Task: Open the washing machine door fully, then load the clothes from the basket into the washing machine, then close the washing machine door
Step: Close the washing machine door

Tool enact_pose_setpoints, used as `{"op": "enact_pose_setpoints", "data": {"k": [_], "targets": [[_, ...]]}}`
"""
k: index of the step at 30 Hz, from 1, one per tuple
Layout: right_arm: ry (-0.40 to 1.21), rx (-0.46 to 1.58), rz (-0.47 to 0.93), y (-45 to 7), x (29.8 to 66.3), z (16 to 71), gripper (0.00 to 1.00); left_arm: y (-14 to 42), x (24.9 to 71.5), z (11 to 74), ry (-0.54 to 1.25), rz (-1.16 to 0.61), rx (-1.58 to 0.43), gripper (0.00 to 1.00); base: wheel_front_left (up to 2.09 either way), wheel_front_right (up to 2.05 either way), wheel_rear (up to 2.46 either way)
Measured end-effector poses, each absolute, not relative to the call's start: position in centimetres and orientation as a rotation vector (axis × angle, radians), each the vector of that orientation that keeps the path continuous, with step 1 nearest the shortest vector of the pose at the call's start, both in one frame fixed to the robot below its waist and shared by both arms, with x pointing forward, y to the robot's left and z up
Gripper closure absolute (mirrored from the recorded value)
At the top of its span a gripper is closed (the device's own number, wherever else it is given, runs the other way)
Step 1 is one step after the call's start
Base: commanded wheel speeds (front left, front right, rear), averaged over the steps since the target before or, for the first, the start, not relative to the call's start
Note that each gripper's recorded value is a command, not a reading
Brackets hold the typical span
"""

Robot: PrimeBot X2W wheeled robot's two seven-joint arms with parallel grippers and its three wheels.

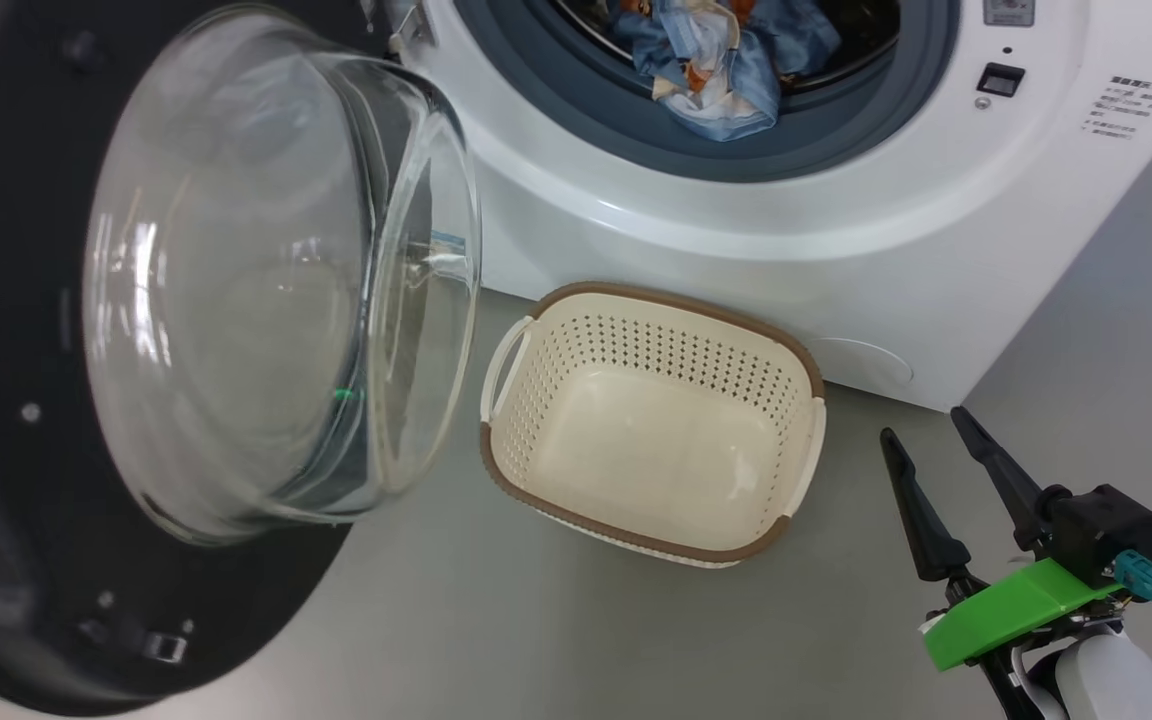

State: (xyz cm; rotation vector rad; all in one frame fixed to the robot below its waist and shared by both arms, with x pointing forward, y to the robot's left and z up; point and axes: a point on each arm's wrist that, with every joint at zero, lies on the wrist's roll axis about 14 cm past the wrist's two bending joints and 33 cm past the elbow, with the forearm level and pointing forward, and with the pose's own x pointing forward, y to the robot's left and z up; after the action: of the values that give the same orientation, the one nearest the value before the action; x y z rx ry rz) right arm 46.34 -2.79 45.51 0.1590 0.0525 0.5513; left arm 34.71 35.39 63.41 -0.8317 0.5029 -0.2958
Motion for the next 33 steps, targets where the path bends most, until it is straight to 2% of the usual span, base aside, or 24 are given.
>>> {"op": "enact_pose_setpoints", "data": {"k": [18, 33], "targets": [[0.028, 0.177, 0.378, -8.4, 45.3, 46.5, 0.00, 25.6, 38.1, 64.6, 0.551, -0.658, -0.716, 1.00, 0.00, 0.00, 0.00], [0.009, 0.196, 0.201, -13.8, 43.9, 47.0, 0.00, 17.3, 43.4, 65.0, 0.566, -0.892, -0.669, 1.00, 0.00, 0.00, 0.00]]}}
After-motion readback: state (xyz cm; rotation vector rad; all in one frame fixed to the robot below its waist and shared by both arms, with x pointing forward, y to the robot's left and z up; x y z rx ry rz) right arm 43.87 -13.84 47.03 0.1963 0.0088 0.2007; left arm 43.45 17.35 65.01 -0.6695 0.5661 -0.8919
